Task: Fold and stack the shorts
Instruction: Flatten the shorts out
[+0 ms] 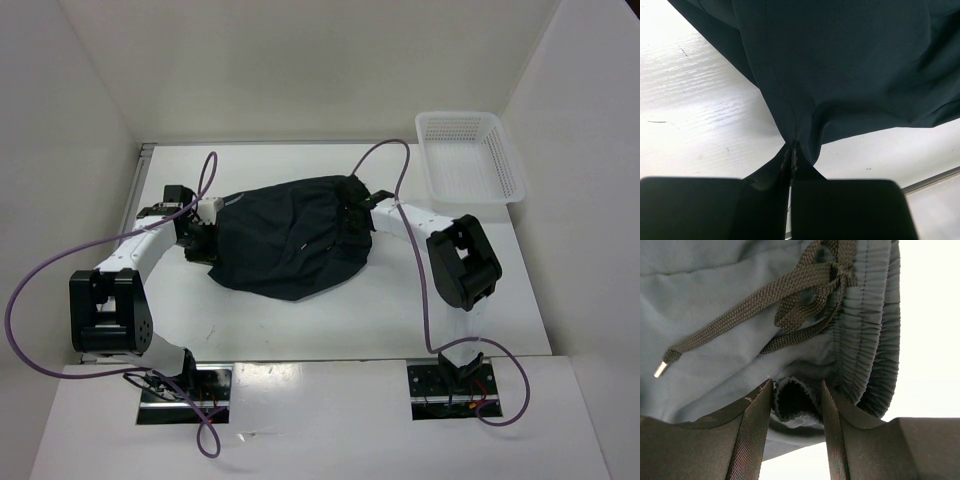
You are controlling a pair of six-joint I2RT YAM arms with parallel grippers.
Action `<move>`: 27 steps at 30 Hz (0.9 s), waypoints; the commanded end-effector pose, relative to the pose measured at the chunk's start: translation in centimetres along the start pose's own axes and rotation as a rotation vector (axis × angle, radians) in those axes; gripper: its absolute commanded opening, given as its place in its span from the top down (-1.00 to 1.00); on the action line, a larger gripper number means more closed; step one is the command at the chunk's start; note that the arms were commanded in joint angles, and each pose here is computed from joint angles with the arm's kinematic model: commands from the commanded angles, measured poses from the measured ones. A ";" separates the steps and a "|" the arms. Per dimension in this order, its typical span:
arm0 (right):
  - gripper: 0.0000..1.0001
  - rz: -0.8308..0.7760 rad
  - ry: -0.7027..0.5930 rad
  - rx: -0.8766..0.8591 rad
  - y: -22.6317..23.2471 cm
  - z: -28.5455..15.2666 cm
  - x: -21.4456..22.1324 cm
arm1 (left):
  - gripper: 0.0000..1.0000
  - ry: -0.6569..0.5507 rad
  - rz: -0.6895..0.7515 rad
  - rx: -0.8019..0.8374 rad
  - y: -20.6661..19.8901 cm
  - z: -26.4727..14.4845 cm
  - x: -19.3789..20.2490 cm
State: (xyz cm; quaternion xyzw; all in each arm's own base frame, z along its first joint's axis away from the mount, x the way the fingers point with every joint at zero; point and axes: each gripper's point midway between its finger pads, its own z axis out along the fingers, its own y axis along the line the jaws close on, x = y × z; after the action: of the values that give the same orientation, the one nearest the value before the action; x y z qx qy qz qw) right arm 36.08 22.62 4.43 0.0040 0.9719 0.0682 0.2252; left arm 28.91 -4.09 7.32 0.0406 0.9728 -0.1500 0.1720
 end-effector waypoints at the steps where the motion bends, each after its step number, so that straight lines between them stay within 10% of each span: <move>1: 0.03 -0.011 0.025 -0.023 0.4 -0.3 0.8 | 1.00 -0.047 0.021 0.007 -0.4 -0.8 -0.7; 4: 0.14 -0.022 0.037 -0.026 0.4 -0.4 1.1 | 1.00 -0.047 0.021 0.007 -0.4 -0.8 -0.7; 9: 0.99 -0.047 0.055 -0.039 0.1 -1.4 1.9 | 1.00 -0.047 0.021 0.007 -0.4 -0.8 -0.7; 17: 0.99 -0.064 -0.017 -0.150 0.7 -5.3 0.5 | 1.00 -0.064 0.011 0.000 0.0 -1.2 -1.3; 25: 0.99 -0.053 -0.349 -0.291 2.5 -10.4 -17.4 | 1.00 -0.367 0.076 0.027 0.2 -7.9 -16.9; 27: 0.99 -0.033 -0.541 -0.352 2.8 -17.2 -24.5 | 1.00 -0.465 0.083 0.014 1.2 -11.3 -20.8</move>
State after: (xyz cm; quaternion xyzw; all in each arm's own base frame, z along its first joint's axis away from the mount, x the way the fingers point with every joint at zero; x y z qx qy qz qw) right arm 45.68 23.75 19.50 -0.0251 0.9161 0.1949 0.3495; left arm 39.99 -1.71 16.76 0.0345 0.9433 -0.1493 0.2945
